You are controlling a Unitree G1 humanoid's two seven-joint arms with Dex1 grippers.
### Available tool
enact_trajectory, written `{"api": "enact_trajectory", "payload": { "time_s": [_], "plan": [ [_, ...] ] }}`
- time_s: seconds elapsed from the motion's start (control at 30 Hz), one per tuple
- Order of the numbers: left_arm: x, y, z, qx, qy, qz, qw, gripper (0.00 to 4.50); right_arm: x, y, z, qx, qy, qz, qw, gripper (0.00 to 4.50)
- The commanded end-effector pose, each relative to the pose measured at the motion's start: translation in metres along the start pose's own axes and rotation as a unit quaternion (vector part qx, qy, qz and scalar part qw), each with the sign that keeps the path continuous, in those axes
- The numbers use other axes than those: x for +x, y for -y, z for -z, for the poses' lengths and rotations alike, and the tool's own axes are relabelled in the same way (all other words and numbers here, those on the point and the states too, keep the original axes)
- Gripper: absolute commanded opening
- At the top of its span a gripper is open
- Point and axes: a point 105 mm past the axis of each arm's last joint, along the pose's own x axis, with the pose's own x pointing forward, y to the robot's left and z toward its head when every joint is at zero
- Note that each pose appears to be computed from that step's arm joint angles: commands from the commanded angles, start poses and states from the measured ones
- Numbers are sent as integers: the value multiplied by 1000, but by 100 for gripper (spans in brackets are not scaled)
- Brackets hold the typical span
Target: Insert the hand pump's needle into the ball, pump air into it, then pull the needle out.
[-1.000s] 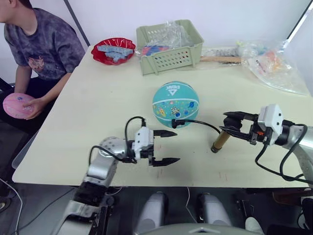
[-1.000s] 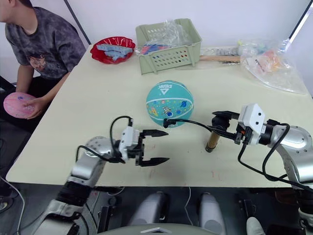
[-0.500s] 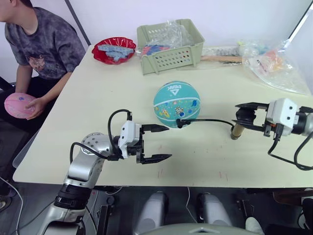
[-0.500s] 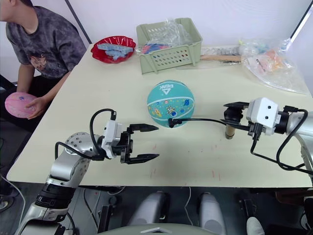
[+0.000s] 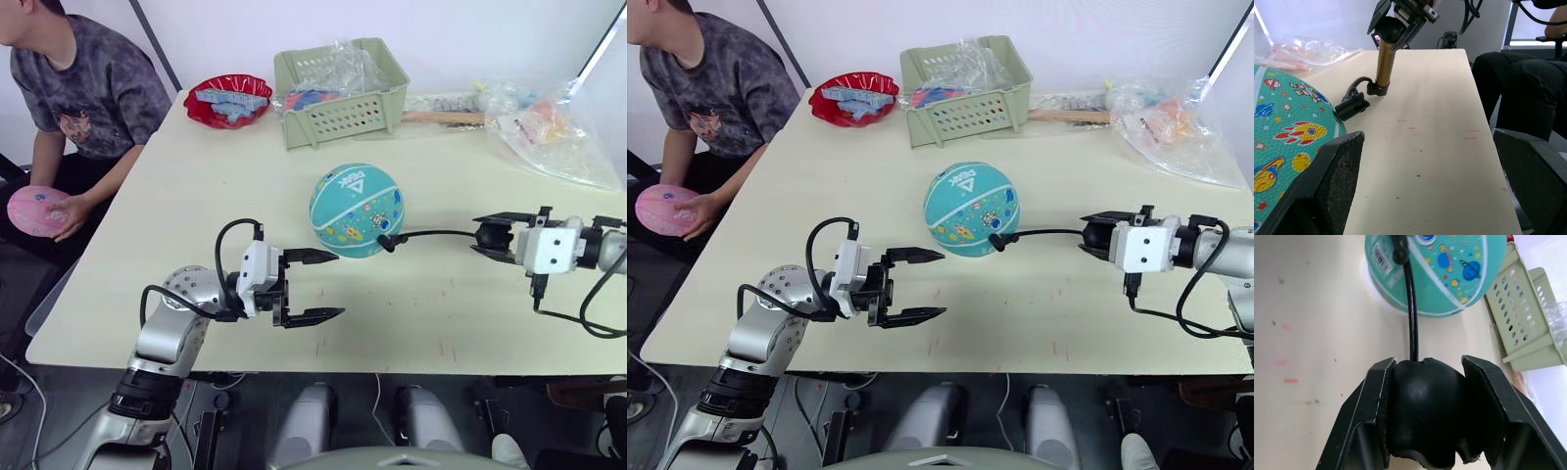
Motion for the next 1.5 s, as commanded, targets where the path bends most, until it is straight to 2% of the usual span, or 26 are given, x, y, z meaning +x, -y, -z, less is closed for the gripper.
{"api": "enact_trajectory", "payload": {
  "time_s": [0.03, 0.27, 0.57, 0.77, 0.9, 0.97, 1.03, 1.1, 1.37, 1.43, 1.5],
  "plan": [
    [0, 0, -13, 24, 11, 2, 1000, 444, -3, 8, -5, -44, 4, 15, 999, 173],
    [1, -2, -15, 27, 17, 1, 999, 444, 15, -34, -12, -77, 31, -42, 996, 173],
    [2, -1, -14, 28, 15, 7, 999, 444, 36, -67, -10, -107, 45, -91, 989, 173],
    [2, -1, -13, 33, 13, 9, 999, 444, 55, -83, -14, -82, 76, -116, 987, 173],
    [3, -1, -12, 33, 13, 10, 999, 444, 62, -89, -11, -42, 75, -130, 988, 173],
    [3, -1, -12, 34, 13, 9, 999, 450, 64, -91, -11, -29, 77, -133, 988, 265],
    [4, 0, -12, 34, 14, 9, 999, 450, 64, -91, -11, -22, 79, -135, 987, 335],
    [4, 0, -12, 35, 13, 8, 999, 450, 64, -91, -11, -17, 82, -132, 988, 444],
    [3, -2, -10, 38, 11, 5, 999, 450, 45, -73, -16, 20, 109, -80, 991, 449],
    [2, -5, -12, 38, 14, -3, 999, 450, 31, -64, -22, 92, 142, -23, 985, 449],
    [1, -9, -15, 38, 21, -16, 999, 450, 21, -63, -26, 148, 161, 2, 976, 449]
  ]
}}
